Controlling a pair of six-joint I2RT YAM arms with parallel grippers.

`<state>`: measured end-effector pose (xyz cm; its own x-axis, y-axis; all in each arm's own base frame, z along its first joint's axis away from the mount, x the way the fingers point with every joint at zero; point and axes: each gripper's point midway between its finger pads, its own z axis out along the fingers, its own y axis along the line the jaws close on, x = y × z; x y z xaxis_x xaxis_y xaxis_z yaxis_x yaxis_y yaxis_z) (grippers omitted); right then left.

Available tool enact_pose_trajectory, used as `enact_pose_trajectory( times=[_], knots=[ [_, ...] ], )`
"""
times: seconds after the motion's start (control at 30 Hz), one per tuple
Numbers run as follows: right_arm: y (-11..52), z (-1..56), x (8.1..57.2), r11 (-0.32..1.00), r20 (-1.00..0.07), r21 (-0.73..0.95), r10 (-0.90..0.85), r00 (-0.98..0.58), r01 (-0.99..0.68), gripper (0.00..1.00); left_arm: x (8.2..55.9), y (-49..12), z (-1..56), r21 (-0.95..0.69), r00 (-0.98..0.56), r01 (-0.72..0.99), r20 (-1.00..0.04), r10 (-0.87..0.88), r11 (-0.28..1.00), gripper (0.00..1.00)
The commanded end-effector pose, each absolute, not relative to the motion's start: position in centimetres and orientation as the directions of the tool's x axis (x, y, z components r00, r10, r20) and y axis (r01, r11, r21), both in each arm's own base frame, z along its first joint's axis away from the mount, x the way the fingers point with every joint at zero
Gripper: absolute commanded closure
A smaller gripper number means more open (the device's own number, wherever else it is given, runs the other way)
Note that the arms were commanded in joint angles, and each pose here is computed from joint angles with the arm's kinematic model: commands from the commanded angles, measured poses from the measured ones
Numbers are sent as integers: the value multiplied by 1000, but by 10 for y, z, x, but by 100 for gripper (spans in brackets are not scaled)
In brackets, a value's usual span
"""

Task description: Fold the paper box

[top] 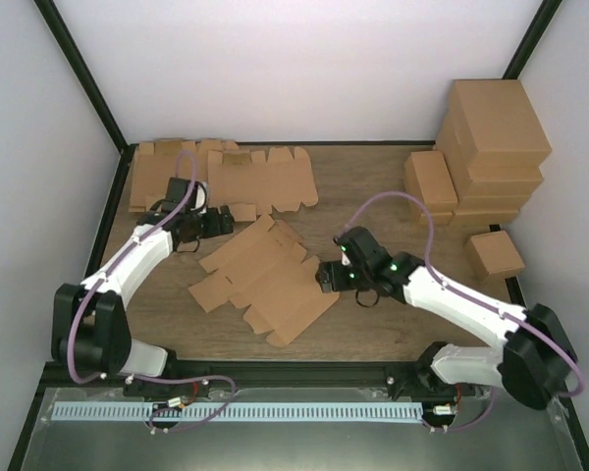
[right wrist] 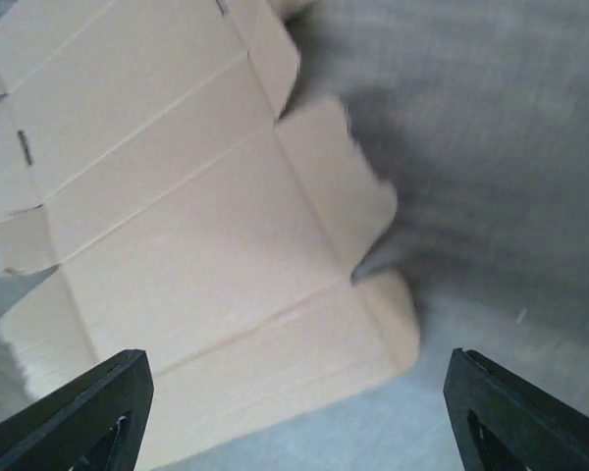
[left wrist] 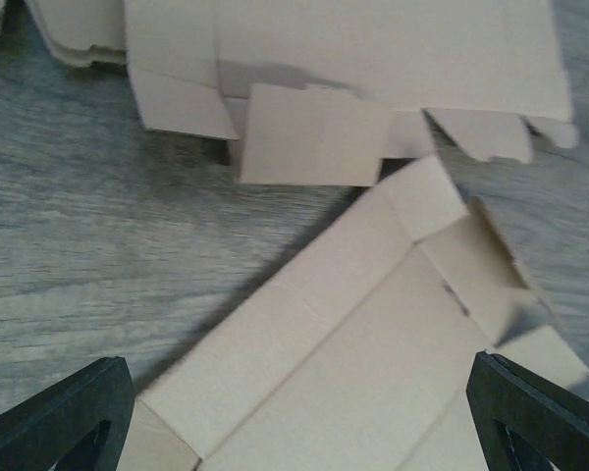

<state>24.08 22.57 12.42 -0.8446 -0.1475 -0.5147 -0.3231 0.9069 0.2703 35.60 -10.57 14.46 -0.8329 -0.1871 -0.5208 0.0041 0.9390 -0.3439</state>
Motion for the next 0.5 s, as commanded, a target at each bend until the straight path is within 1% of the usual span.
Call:
enact_pose_trajectory(
  times=[0.0,0.13,0.23,0.37,0.47],
  knots=[
    [239,133,204,791,-381,589,94,-920,-163,17,378,-91,123,-280,-797,-72,-561,-224,957,4],
    [235,126,180,709,-305,698,168,-938,-100,19,388,-80,93,-212,-815,-123,-535,-220,970,4],
    [241,122,169,649,-266,754,159,-951,-103,20,391,-79,76,-197,-828,-130,-517,-216,972,5],
    [243,100,160,637,-197,768,152,-968,-56,22,388,-81,57,-201,-852,-128,-479,-212,971,5],
    [245,90,157,619,-166,785,156,-974,-34,23,384,-80,42,-198,-870,-134,-446,-211,971,5]
  ],
)
